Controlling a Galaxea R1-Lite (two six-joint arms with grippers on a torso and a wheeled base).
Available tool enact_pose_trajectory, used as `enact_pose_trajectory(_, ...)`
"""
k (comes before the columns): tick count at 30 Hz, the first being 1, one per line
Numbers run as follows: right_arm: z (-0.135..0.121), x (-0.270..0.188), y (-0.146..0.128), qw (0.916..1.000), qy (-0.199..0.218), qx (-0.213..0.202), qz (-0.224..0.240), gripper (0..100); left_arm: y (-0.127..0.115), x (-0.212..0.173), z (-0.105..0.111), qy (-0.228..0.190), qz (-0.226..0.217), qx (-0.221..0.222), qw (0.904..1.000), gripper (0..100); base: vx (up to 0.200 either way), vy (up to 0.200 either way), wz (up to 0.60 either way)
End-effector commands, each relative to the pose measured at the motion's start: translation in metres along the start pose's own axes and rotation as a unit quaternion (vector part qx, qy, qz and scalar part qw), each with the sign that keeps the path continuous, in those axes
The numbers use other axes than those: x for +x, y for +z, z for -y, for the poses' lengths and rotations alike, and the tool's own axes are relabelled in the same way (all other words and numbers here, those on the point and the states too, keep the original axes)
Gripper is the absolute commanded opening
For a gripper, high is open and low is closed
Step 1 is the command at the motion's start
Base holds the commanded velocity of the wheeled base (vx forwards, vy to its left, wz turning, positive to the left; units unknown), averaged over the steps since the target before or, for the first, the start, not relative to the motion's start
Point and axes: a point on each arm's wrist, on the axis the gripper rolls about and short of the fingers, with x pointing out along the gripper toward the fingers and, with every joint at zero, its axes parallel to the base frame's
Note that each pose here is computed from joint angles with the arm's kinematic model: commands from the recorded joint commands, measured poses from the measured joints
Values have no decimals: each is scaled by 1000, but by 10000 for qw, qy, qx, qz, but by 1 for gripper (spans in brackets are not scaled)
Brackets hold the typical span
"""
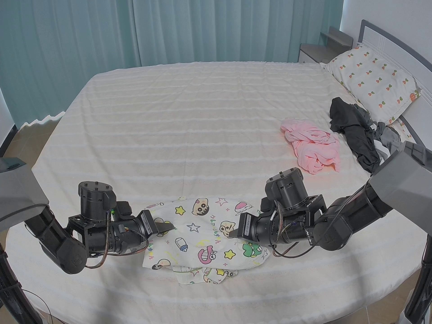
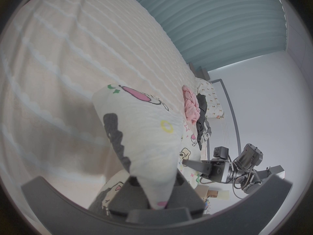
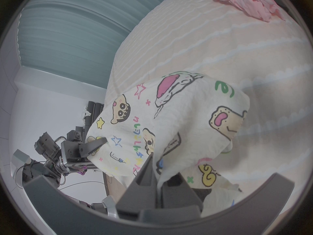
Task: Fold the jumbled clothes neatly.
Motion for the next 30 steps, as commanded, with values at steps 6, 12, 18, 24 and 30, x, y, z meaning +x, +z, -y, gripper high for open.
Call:
enact_pose_trajectory(6, -7, -14, 6, 9999, 70, -15, 90, 0, -12, -9, 20, -251, -134, 195, 9994, 0, 0, -200, 0)
enact_pose_trajectory(12, -9, -24, 6, 9999, 53, 4, 100, 0, -18, -11, 30, -348, -255, 284, 9987, 0, 0, -200, 0)
enact_pose_trajectory(18, -10, -32, 6, 10000, -28, 39, 36, 0, -23, -11, 35, -419, -328, 345, 9980, 0, 0, -200, 0)
enact_pose_trajectory(24, -7, -33, 6, 10000, -64, 56, 14, 0, -25, -11, 36, -405, -392, 341, 9978, 0, 0, -200, 0)
enact_pose_trajectory(30, -4, -31, 5, 9999, -113, 79, -8, 0, -26, -9, 35, -383, -409, 338, 9979, 0, 0, -200, 0)
